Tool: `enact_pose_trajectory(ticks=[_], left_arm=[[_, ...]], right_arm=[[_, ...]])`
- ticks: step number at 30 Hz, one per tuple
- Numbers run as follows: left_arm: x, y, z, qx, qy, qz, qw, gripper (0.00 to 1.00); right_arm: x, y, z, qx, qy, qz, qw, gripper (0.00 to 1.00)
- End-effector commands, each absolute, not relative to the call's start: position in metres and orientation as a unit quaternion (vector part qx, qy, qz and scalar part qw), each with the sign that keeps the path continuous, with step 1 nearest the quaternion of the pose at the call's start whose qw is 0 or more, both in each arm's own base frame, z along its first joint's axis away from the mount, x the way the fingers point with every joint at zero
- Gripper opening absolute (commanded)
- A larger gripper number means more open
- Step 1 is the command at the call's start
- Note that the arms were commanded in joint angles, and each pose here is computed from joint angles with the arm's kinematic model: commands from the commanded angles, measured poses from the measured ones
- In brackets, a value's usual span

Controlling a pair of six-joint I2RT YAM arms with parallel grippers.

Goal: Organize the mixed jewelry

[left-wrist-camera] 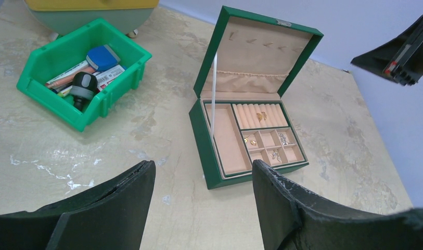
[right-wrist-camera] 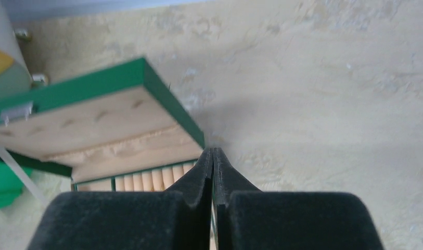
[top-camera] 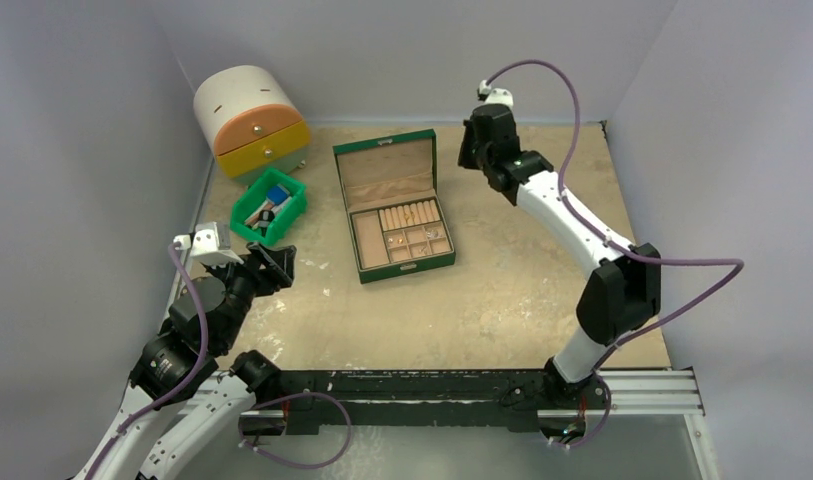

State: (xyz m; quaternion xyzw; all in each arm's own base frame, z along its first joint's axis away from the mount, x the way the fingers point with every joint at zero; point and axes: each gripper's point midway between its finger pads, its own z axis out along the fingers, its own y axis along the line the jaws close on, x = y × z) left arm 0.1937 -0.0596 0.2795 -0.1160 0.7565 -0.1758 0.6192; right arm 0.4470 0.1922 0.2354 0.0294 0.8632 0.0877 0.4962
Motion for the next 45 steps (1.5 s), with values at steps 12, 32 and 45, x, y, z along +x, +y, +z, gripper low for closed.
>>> enact_pose_trajectory(ticks=[12,32,45], left_arm=[[0.196,-0.06,0.289,-0.125,0.741,-0.19,0.632,0.68],[0.195,-0.06,0.29,-0.126,0.738,-0.193,0.634,0.68],[0.195,-0.061,0.29,-0.122,0.74,-0.194,0.633,0.68]], right_arm=[[0.541,0.204,0.248,0.048,0.849,0.224,0.476,0.0],[0.546,0.278,0.204,0.013,0.821,0.477,0.314,0.0],[0.507,0.29,0.229,-0.054,0.781,0.55,0.291,0.0]])
